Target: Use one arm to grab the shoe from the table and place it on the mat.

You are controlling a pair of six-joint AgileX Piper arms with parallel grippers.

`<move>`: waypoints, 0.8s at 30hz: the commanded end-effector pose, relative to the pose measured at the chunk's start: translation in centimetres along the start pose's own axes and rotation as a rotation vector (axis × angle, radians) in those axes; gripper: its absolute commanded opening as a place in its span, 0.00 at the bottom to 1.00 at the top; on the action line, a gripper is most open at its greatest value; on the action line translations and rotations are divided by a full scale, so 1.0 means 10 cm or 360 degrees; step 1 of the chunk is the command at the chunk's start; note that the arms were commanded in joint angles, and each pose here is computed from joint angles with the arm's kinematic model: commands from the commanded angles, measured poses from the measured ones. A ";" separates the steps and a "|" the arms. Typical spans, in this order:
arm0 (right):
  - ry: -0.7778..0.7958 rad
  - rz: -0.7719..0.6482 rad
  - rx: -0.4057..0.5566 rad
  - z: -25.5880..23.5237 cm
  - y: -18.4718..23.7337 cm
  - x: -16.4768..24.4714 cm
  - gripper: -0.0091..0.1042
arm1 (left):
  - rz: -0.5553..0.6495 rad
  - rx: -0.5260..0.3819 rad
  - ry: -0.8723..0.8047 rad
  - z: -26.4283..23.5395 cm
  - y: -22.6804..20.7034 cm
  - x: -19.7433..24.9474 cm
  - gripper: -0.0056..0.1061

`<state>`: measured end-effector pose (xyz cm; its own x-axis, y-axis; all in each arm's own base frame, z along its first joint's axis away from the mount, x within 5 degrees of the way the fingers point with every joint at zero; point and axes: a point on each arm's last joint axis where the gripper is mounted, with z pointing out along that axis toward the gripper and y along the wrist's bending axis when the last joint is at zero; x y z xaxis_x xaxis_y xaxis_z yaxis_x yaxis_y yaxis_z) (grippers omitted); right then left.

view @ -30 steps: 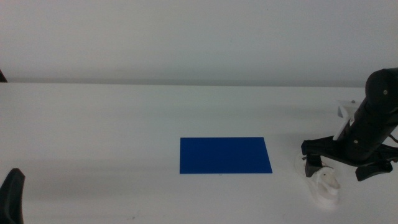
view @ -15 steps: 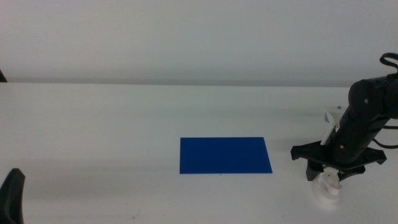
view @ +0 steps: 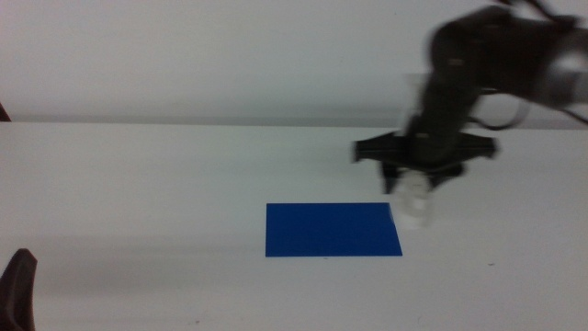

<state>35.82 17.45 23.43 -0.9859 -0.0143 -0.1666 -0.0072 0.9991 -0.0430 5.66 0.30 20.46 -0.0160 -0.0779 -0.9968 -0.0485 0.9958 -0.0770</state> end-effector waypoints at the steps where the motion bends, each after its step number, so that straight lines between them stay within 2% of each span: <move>1: 0.0081 -0.0009 0.0022 0.13 0.33 -0.06 0.07 | -0.0010 0.0000 -0.0016 -0.01 0.01 0.11 0.89; 6: 0.0139 0.0024 -0.0022 0.28 0.77 -0.14 0.07 | -0.0010 0.0000 -0.0016 -0.01 0.01 0.11 0.89; 12: 0.0183 0.0088 0.0007 0.39 0.82 -0.12 0.07 | -0.0010 0.0000 -0.0016 -0.01 0.01 0.11 0.89; 17: 0.0166 0.0028 0.0024 0.39 0.85 -0.10 0.07 | -0.0010 0.0000 -0.0016 -0.01 0.01 0.11 0.89; 20: 0.0177 -0.0188 0.0003 0.39 0.89 -0.08 0.07 | -0.0010 0.0000 -0.0016 -0.01 0.01 0.11 0.89; 24: 0.0191 -0.0839 -0.0056 0.40 0.93 -0.05 0.07 | -0.0010 0.0000 -0.0016 -0.01 0.01 0.11 0.89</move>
<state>37.61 26.96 18.97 -0.9286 -0.3516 -0.1184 -0.3511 0.9360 -0.0261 5.66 0.30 20.46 -0.0160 -0.0779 -0.9968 -0.0485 0.9958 -0.0770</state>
